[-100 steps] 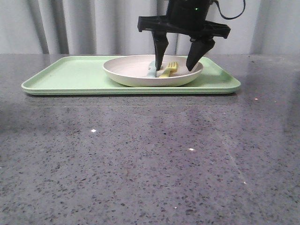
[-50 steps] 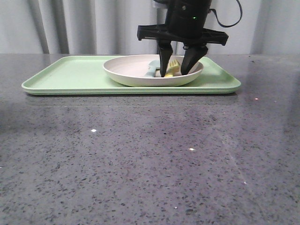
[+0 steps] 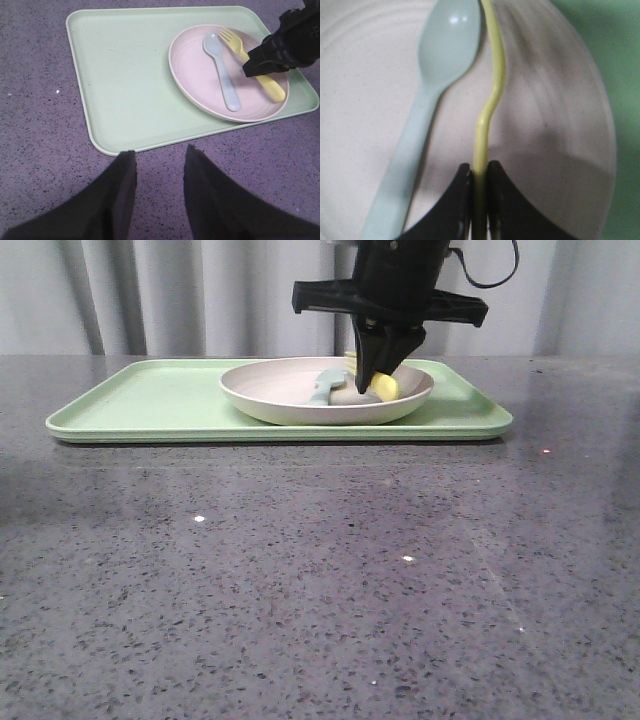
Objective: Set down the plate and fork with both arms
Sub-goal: 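Lift the yellow fork out of the plate with the right gripper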
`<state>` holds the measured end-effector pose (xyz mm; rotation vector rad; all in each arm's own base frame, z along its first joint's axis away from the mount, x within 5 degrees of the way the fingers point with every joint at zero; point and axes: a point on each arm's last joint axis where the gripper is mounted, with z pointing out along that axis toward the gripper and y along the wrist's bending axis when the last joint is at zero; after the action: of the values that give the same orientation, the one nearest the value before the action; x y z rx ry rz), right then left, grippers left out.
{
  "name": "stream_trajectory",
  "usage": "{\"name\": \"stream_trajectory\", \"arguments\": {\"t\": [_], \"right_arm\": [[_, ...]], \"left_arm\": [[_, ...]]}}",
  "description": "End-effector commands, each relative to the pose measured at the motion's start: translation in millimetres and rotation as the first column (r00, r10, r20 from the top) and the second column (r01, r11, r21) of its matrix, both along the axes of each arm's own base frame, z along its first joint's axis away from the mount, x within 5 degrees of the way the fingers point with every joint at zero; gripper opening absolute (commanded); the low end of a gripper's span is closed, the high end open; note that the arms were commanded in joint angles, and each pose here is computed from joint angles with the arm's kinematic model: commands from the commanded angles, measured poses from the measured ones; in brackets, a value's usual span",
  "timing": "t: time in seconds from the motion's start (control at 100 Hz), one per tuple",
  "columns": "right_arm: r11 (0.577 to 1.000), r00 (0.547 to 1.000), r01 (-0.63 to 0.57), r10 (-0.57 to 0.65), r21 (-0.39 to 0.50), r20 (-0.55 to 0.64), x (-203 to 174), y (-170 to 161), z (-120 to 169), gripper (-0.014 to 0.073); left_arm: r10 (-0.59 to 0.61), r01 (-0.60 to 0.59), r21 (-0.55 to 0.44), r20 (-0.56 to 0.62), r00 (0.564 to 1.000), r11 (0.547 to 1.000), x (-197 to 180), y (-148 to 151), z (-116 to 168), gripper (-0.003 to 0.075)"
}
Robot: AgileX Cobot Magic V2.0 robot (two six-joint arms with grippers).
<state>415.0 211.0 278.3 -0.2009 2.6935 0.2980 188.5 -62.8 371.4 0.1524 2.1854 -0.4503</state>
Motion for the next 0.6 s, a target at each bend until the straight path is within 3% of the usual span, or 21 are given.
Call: {"name": "stream_trajectory", "arguments": {"t": [0.0, 0.14, 0.32, 0.59], "right_arm": [[0.998, 0.99, -0.002, -0.006, 0.058, 0.14, -13, -8, 55, -0.0027], [0.999, 0.991, -0.002, -0.003, 0.037, 0.133, -21, -13, 66, -0.0027], [0.998, 0.991, 0.016, -0.007, -0.064, 0.133, -26, -26, 72, -0.0027], [0.995, 0.991, 0.06, -0.05, -0.075, 0.127, -29, -50, 85, -0.0028]], "left_arm": [[0.023, -0.019, -0.046, 0.098, 0.995, 0.999, -1, 1, 17, 0.0242], [0.023, -0.019, -0.046, 0.098, 0.995, 0.999, -1, 1, 17, 0.0242], [0.022, -0.018, -0.045, 0.095, 0.995, 0.999, -1, 1, 17, 0.0242], [0.017, -0.014, -0.041, 0.08, 0.997, 0.999, -2, 1, 16, 0.0242]]}}
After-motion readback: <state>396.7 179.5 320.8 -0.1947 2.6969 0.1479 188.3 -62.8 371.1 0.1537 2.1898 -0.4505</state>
